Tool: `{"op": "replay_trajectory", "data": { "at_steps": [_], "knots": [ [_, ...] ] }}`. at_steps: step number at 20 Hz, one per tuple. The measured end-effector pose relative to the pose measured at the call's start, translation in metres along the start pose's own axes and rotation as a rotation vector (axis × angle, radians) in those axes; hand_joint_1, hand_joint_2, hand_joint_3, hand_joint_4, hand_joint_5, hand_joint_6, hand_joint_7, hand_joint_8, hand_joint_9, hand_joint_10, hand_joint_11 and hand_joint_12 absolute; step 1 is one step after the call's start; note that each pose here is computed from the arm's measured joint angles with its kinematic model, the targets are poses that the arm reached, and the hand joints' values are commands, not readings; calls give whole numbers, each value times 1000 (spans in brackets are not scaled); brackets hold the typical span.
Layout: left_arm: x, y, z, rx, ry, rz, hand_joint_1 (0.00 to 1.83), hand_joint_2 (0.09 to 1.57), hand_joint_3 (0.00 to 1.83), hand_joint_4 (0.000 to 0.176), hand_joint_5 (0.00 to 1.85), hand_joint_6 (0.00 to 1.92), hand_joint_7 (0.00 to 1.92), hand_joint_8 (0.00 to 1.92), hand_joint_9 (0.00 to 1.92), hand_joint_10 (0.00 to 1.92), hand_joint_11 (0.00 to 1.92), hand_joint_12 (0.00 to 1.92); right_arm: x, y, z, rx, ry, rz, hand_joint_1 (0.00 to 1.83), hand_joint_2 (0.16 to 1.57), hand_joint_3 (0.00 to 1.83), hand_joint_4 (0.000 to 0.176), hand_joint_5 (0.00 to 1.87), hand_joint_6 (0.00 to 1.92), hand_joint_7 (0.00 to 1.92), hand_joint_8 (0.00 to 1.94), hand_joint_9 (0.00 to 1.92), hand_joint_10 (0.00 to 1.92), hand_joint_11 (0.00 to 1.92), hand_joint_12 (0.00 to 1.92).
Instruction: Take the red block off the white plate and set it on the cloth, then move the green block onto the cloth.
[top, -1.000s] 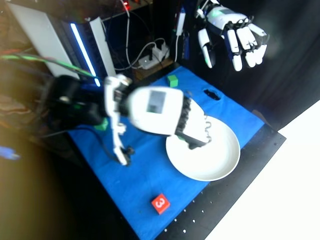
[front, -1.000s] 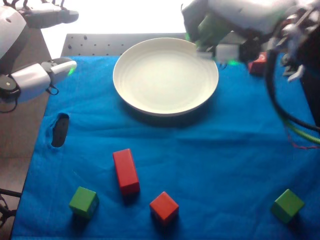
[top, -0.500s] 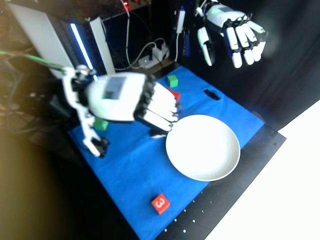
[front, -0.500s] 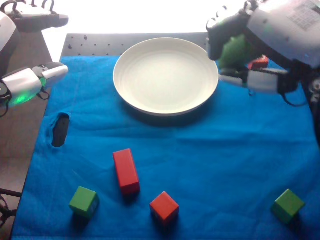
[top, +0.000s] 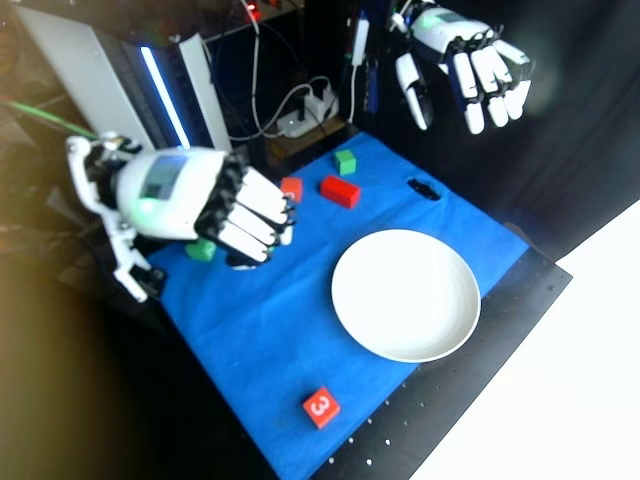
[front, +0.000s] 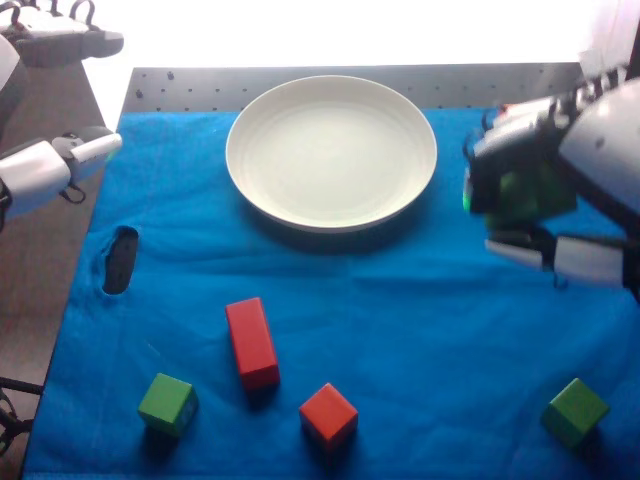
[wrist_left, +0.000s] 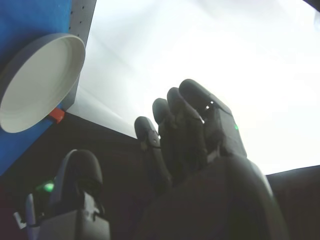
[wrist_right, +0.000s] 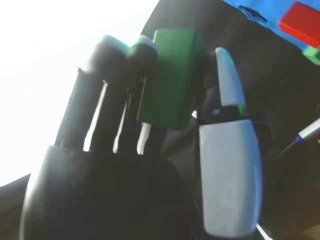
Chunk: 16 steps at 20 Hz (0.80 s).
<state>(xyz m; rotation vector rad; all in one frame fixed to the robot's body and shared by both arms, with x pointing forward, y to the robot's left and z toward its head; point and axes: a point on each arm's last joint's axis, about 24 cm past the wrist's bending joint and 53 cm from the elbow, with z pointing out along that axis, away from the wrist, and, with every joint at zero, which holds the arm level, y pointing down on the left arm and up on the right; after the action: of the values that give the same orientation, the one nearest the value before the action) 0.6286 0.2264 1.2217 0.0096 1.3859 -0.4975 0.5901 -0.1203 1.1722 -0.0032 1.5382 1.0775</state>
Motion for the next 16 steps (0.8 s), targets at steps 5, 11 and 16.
{"op": "replay_trajectory", "data": {
  "at_steps": [5,11,16],
  "knots": [
    [-2,-4,-2,8,-11,-2,747,1189,1,27,599,6,519,6,389,184,0,1266,23,-3,-10,22,50,29,1284,1066,0,0,1062,865,1103,848,986,1143,852,1609],
    [-2,-2,-2,1,-10,-5,741,1188,1,35,594,2,521,4,381,189,0,1242,29,-4,-12,31,61,42,1025,892,0,0,677,628,704,542,590,930,394,1592],
    [-2,-2,-2,2,-10,-5,768,1179,0,24,607,7,538,9,387,197,0,1250,29,-4,-11,30,60,42,896,856,0,0,585,552,632,526,468,986,245,1615]
  ]
}}
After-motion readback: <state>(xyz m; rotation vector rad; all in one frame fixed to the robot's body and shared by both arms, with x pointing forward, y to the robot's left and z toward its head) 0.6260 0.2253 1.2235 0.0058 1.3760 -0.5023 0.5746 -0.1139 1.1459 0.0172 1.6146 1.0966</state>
